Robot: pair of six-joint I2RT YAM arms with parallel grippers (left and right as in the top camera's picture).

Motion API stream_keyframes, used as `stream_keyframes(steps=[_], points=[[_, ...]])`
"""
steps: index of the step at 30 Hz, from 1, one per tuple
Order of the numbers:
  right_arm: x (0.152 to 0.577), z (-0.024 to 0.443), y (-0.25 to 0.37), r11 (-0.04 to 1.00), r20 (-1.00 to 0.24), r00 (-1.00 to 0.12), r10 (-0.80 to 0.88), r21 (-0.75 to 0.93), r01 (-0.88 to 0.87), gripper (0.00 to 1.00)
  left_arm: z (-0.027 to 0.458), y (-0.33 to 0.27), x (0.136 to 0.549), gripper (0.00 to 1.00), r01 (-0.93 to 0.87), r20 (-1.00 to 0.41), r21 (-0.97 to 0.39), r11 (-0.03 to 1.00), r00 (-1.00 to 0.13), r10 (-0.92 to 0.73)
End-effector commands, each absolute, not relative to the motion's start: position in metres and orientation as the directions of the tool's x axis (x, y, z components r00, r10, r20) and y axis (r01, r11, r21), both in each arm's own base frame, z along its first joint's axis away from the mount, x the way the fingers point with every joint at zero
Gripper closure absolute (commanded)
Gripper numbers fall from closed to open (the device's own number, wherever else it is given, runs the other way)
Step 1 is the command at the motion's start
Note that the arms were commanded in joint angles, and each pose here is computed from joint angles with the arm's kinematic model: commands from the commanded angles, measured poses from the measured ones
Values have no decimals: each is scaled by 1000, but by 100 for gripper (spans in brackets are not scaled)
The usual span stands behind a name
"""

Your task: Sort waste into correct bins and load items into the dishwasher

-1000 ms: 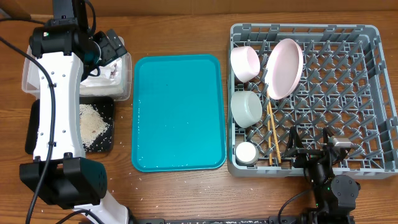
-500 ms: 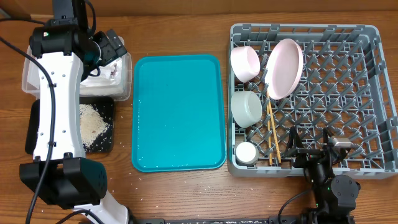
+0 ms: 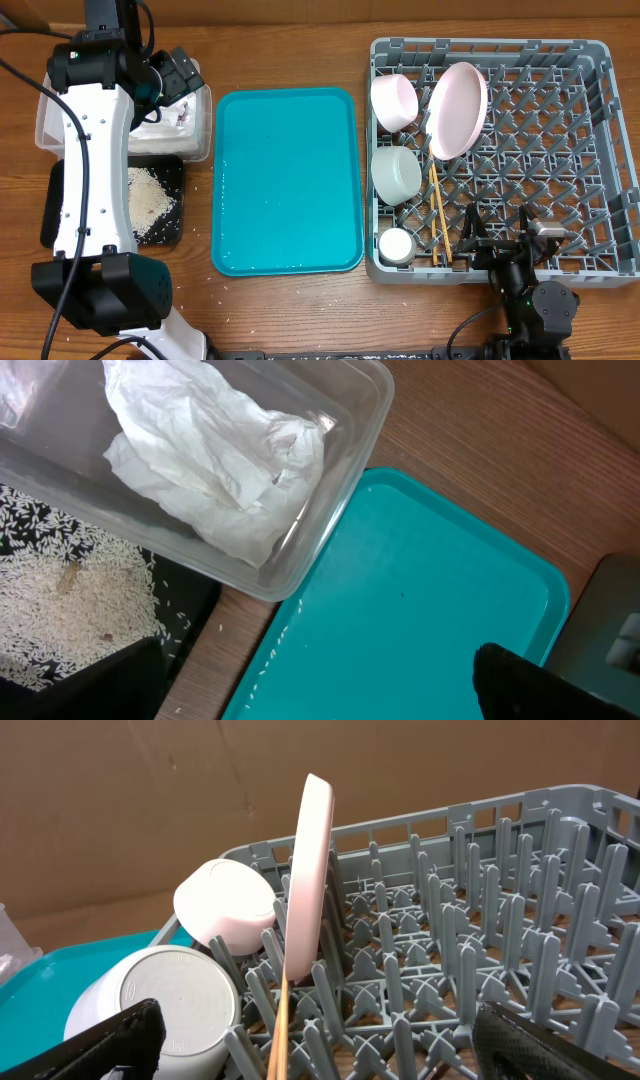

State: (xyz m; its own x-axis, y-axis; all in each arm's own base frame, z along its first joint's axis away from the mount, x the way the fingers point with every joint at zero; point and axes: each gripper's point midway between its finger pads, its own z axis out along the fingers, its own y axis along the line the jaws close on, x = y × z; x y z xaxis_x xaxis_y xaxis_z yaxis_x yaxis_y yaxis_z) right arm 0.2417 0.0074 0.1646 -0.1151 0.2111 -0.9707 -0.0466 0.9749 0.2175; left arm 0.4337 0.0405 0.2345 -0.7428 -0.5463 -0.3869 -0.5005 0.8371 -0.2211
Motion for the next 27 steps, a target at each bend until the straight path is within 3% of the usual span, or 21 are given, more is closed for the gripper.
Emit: stream_keyframes(steps=[1,9,14,17,20,27], points=[[241,167,6,976,-973,-99,207,213,-46,0,247,41,433,0,-478,-420,-220,850,-740,-525],[241,167,6,976,-973,-99,207,213,-45,0,257,44,426,0,-484,-433,-221,847,-729,-530],[241,167,6,976,-973,-99,207,213,-46,0,307,46,418,0,-447,-567,-256,857,-649,-507],[241,167,6,976,-973,-99,207,213,-46,0,343,22,424,0,-196,-734,-192,962,-622,-273],[241,167,6,976,-973,-99,207,213,-46,0,357,-4,418,0,11,-839,-66,998,-542,-49],[241,167,6,976,-973,-99,207,213,-46,0,321,-8,374,0,59,-939,1,998,-342,21]])
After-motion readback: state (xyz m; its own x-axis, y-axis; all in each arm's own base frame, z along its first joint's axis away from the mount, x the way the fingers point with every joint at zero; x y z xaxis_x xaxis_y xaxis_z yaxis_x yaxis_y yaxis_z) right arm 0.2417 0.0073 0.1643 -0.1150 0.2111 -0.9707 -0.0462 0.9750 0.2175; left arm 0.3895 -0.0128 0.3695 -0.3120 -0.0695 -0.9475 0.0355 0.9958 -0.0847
